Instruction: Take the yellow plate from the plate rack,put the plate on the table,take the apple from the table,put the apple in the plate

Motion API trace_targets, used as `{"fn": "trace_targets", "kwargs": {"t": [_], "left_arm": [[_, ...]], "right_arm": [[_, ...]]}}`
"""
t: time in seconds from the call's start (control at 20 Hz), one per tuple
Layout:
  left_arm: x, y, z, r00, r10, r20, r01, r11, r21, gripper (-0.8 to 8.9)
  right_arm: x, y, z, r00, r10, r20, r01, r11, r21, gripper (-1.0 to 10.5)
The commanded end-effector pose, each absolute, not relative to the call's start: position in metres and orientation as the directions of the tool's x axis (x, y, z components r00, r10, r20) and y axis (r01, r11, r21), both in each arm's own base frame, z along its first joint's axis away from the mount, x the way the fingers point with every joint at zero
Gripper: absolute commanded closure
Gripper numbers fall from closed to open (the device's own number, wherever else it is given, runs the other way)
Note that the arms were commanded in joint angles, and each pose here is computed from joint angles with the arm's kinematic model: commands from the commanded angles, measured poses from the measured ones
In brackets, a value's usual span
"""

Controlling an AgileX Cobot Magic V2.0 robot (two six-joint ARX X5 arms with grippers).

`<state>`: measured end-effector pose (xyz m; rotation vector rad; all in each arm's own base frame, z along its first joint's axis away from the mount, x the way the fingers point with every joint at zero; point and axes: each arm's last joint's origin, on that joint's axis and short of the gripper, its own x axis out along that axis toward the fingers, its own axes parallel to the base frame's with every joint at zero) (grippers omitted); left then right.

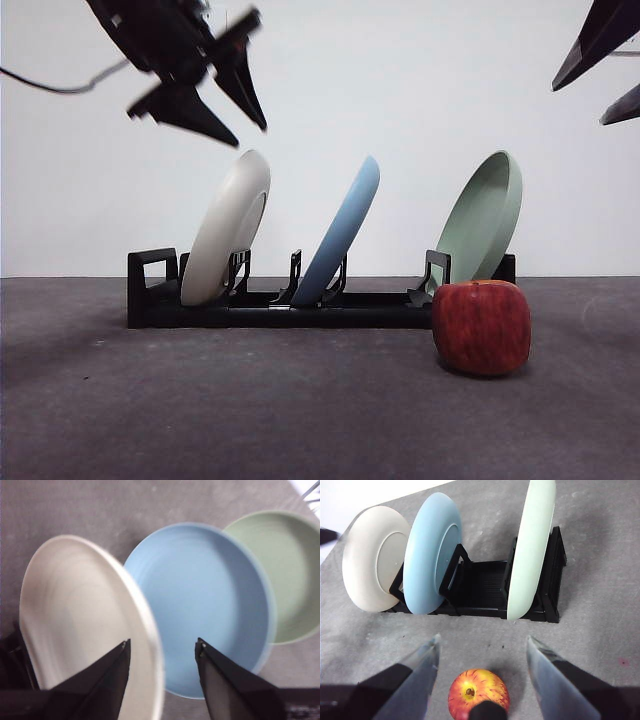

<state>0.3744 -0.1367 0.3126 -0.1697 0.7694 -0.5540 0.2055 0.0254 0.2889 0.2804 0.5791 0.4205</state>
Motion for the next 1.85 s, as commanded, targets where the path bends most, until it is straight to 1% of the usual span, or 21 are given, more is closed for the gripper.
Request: {"fn": "trace_targets", "kwargs": {"t": [0.05,0.2,0.25,0.3,0.35,0.5,0.65,0.8,0.95,1.15,1.2,1.35,1.45,1.55,1.6,1.7,1.85], "left_arm": [[0.381,-0.142,0.298,0.565,-0.520,-0.641,0.410,0.851,-0.328,5.94],[0.383,-0.143,0.294,0.558,-0.517,-0.649,0.407,0.852,-0.329,6.05],[0.383,-0.143,0.294,0.557,-0.519,-0.649,0.409,0.851,-0.329,6.93],[0.383,-0.143,0.294,0.555,-0.521,-0.648,0.423,0.848,-0.320,8.05],[0.383,-0.143,0.294,0.555,-0.522,-0.648,0.425,0.847,-0.318,8.21],[0.378,-0.142,0.300,0.555,-0.528,-0.643,0.435,0.843,-0.318,8.22],[0.358,-0.143,0.319,0.524,-0.557,-0.644,0.496,0.814,-0.301,8.22],[0.321,-0.142,0.347,0.482,-0.565,-0.670,0.553,0.789,-0.268,8.22],[0.270,-0.140,0.379,0.435,-0.581,-0.687,0.635,0.740,-0.224,8.22],[0.200,-0.136,0.416,0.401,-0.634,-0.661,0.732,0.656,-0.185,8.22],[0.186,-0.136,0.422,0.417,-0.632,-0.653,0.743,0.651,-0.155,8.22],[0.147,-0.145,0.430,0.499,-0.548,-0.672,0.731,0.682,-0.013,8.22],[0.129,-0.164,0.421,0.508,-0.508,-0.695,0.738,0.673,0.047,8.22],[0.118,-0.182,0.399,0.536,-0.453,-0.712,0.724,0.680,0.112,8.22],[0.116,-0.193,0.384,0.534,-0.436,-0.724,0.721,0.682,0.120,8.22],[0.112,-0.214,0.350,0.495,-0.425,-0.758,0.740,0.663,0.113,8.22],[0.116,-0.239,0.301,0.460,-0.388,-0.799,0.758,0.640,0.125,8.22]], "right_arm": [[0.206,0.026,0.290,0.758,0.457,-0.466,-0.310,0.880,0.361,6.6],[0.206,0.026,0.290,0.757,0.457,-0.466,-0.309,0.880,0.361,6.6],[0.206,0.026,0.290,0.758,0.457,-0.465,-0.309,0.880,0.360,6.6],[0.206,0.026,0.290,0.758,0.456,-0.466,-0.309,0.880,0.360,6.6],[0.206,0.026,0.290,0.759,0.455,-0.467,-0.307,0.881,0.359,6.6],[0.206,0.026,0.290,0.759,0.455,-0.467,-0.307,0.881,0.360,6.6],[0.206,0.026,0.290,0.758,0.455,-0.467,-0.307,0.881,0.360,6.6],[0.206,0.026,0.290,0.759,0.455,-0.467,-0.307,0.881,0.360,6.6],[0.206,0.026,0.290,0.759,0.455,-0.466,-0.307,0.881,0.360,6.6],[0.206,0.026,0.290,0.759,0.455,-0.466,-0.307,0.881,0.360,6.6],[0.206,0.026,0.290,0.759,0.455,-0.466,-0.307,0.881,0.359,6.6],[0.206,0.025,0.290,0.760,0.453,-0.466,-0.306,0.882,0.359,6.6],[0.206,0.025,0.290,0.760,0.453,-0.466,-0.306,0.882,0.359,6.6],[0.206,0.025,0.290,0.760,0.454,-0.466,-0.306,0.882,0.360,6.6],[0.206,0.025,0.290,0.760,0.453,-0.466,-0.306,0.882,0.359,6.6],[0.206,0.025,0.290,0.760,0.453,-0.466,-0.305,0.882,0.359,6.6],[0.206,0.025,0.290,0.760,0.453,-0.466,-0.305,0.882,0.359,6.6]]}}
